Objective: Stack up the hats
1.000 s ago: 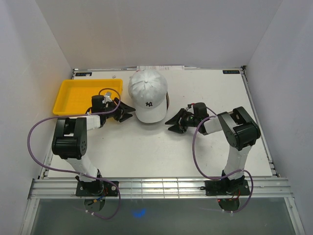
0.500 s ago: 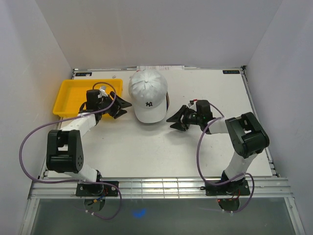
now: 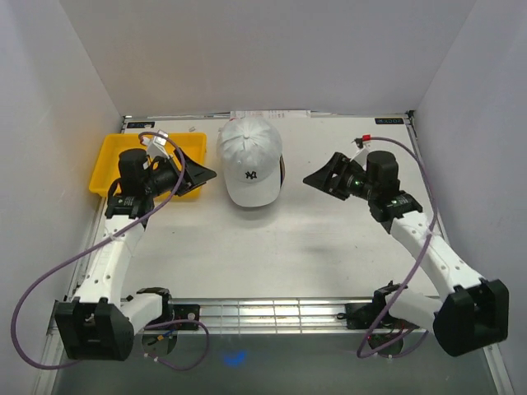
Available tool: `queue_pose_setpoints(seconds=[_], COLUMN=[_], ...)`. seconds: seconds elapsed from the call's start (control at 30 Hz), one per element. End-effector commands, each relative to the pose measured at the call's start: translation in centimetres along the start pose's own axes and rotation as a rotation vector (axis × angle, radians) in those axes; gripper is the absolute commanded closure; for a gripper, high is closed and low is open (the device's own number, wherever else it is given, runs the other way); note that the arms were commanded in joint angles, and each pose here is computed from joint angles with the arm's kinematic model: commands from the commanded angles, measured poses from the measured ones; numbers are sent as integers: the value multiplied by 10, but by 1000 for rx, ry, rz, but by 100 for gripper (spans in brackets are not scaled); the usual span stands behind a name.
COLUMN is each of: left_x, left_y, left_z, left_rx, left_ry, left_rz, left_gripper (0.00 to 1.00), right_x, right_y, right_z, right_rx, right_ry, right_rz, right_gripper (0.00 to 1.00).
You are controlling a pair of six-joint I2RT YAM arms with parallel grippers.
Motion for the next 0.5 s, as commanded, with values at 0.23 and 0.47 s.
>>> queue_pose_setpoints(seconds=[0.23, 0.47], left_x=[-40, -50], left_y=[59, 70], left_z=[-18, -17], left_rx=[12, -4], left_ry=[-196, -225], left_rz=[-8, -28], left_gripper=[31, 30], right_x=[-2, -6], right_y=[93, 98], right_z=[-4, -7], right_rx=[-258, -250], right_ry=[284, 315], right_rz=[-185, -209], right_gripper=[10, 6])
Point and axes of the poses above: each gripper's point midway between its finger pads, its own y axis back along the fingers, its own x axis along the line the jaws close on, z = x × y, the point moved 5 cm from there along y, back along the fingers, and after that the axes turned 14 degrees about -y, right-handed, at the moved point
